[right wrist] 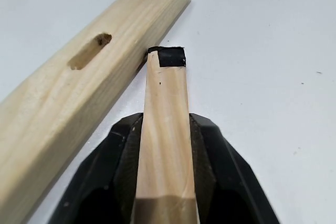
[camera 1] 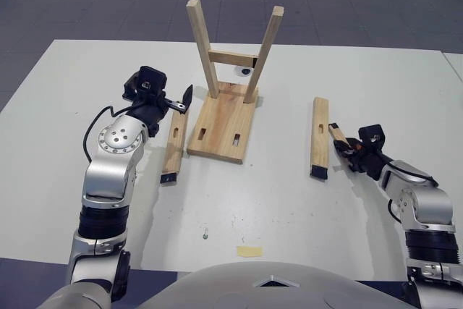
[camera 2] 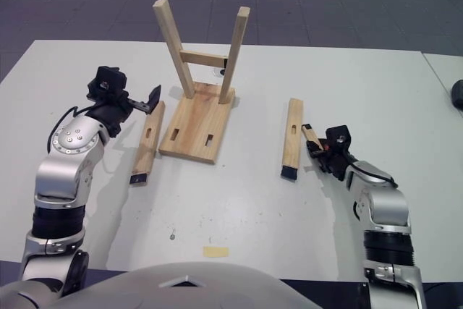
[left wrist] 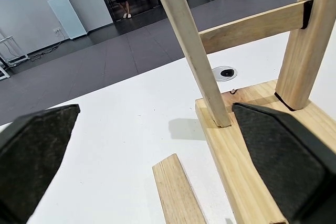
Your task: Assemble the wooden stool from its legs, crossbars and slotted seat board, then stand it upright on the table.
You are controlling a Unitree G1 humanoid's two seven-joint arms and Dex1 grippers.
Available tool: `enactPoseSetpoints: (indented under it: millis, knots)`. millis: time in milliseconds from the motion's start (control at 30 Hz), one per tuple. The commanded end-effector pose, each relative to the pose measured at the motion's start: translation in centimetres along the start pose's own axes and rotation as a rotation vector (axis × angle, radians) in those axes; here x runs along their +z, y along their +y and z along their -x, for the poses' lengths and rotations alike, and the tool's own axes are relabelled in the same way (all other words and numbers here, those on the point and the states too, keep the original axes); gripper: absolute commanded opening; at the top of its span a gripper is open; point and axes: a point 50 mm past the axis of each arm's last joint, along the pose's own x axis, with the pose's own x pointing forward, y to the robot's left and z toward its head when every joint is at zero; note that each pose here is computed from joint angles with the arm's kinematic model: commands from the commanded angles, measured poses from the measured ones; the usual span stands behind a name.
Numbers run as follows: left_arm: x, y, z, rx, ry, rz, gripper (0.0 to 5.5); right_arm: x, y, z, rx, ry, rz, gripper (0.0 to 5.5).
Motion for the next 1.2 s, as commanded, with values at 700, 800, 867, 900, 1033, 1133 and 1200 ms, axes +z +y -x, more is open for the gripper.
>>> enactPoseSetpoints:
  millis: [700, 800, 867, 900, 1033, 1133, 1200]
  knots:
    - [10.6, -4.4, 2.7, -0.612, -0.423, 0.627, 3.65, 14.3, 14.1, 3.3, 0.445, -0.977, 0.431, 1.27]
    - [10.6, -4.8, 2.2, -0.610, -0.400, 0.641, 3.20, 14.0, 14.7, 3.3, 0.477, -0.974, 0.429, 1.27]
    - [10.3, -5.1, 1.8, -0.600, -0.363, 0.624, 2.88, 13.9, 15.1, 3.4, 0.492, -0.982, 0.427, 1.27]
    - [10.1, -5.2, 1.5, -0.589, -0.341, 0.614, 2.75, 13.9, 15.4, 3.5, 0.500, -0.987, 0.426, 1.27]
    - [9.5, -5.2, 1.0, -0.570, -0.302, 0.608, 3.32, 13.8, 15.9, 3.6, 0.512, -0.994, 0.420, 1.27]
    - [9.4, -5.3, 0.9, -0.573, -0.297, 0.621, 3.81, 13.6, 16.0, 3.6, 0.507, -0.992, 0.425, 1.27]
    - [9.5, -5.5, 0.8, -0.587, -0.302, 0.630, 4.12, 13.6, 16.1, 3.5, 0.510, -0.990, 0.423, 1.27]
